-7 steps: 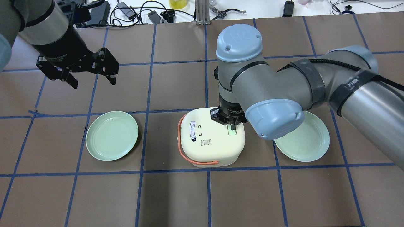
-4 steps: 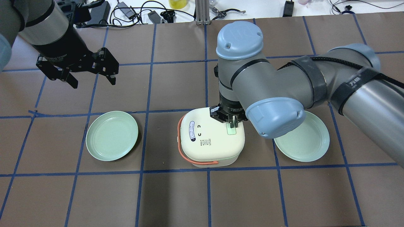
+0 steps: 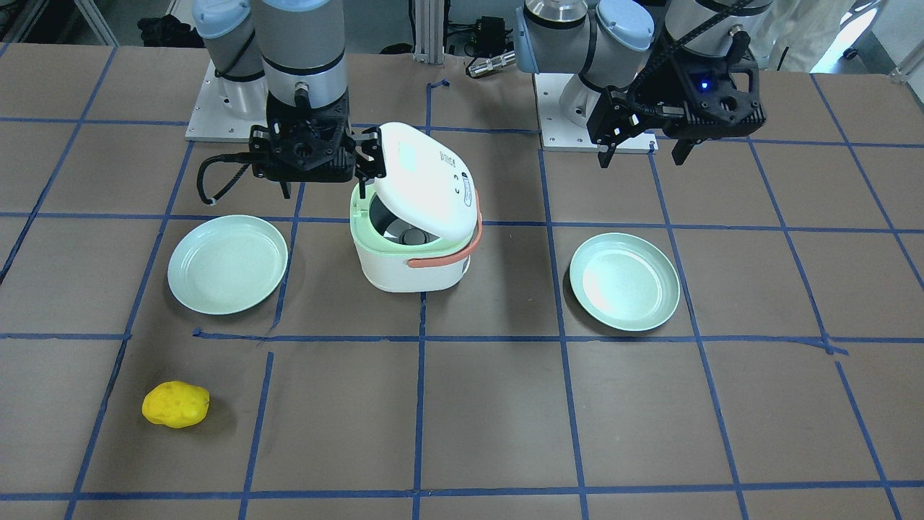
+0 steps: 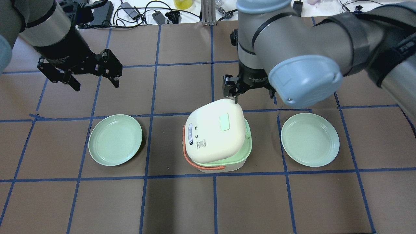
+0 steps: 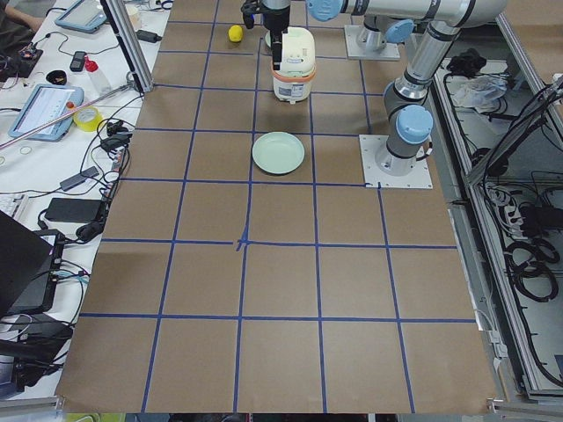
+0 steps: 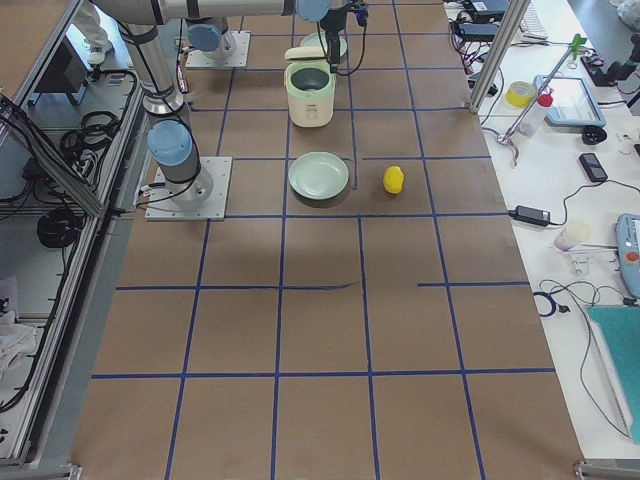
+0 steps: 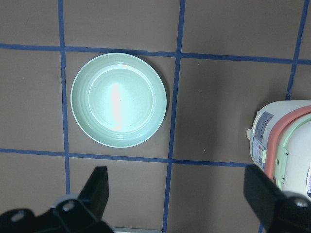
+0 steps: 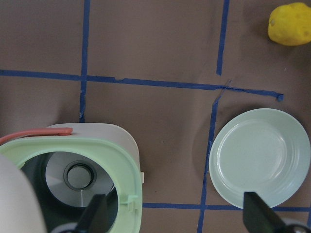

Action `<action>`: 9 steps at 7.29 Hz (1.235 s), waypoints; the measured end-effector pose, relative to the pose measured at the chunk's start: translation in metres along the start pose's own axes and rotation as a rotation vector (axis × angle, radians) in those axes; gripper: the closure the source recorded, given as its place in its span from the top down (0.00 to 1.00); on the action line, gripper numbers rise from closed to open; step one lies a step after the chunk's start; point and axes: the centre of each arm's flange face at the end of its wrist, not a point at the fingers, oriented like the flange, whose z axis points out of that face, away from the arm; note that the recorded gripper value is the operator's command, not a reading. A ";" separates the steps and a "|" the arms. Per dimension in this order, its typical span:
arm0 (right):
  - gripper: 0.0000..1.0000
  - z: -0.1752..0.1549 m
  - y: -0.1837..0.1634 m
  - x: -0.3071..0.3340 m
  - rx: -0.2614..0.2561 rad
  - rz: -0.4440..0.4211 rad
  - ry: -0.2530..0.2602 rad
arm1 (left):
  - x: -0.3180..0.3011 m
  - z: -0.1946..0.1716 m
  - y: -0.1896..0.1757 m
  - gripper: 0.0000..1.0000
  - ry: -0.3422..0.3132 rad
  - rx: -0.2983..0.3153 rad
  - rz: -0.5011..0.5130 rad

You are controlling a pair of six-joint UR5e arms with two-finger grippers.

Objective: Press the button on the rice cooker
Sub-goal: 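Lift the right gripper away as the rice cooker lid springs open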

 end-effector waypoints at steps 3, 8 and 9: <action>1.00 -0.037 -0.028 0.071 0.029 0.016 -0.049 | 0.000 0.000 0.000 1.00 0.000 0.000 0.000; 1.00 -0.054 -0.037 0.111 0.065 0.105 -0.073 | 0.000 0.000 0.000 1.00 0.000 0.000 0.000; 1.00 -0.054 -0.036 0.111 0.064 0.114 -0.072 | 0.000 0.000 0.000 1.00 0.000 0.000 0.000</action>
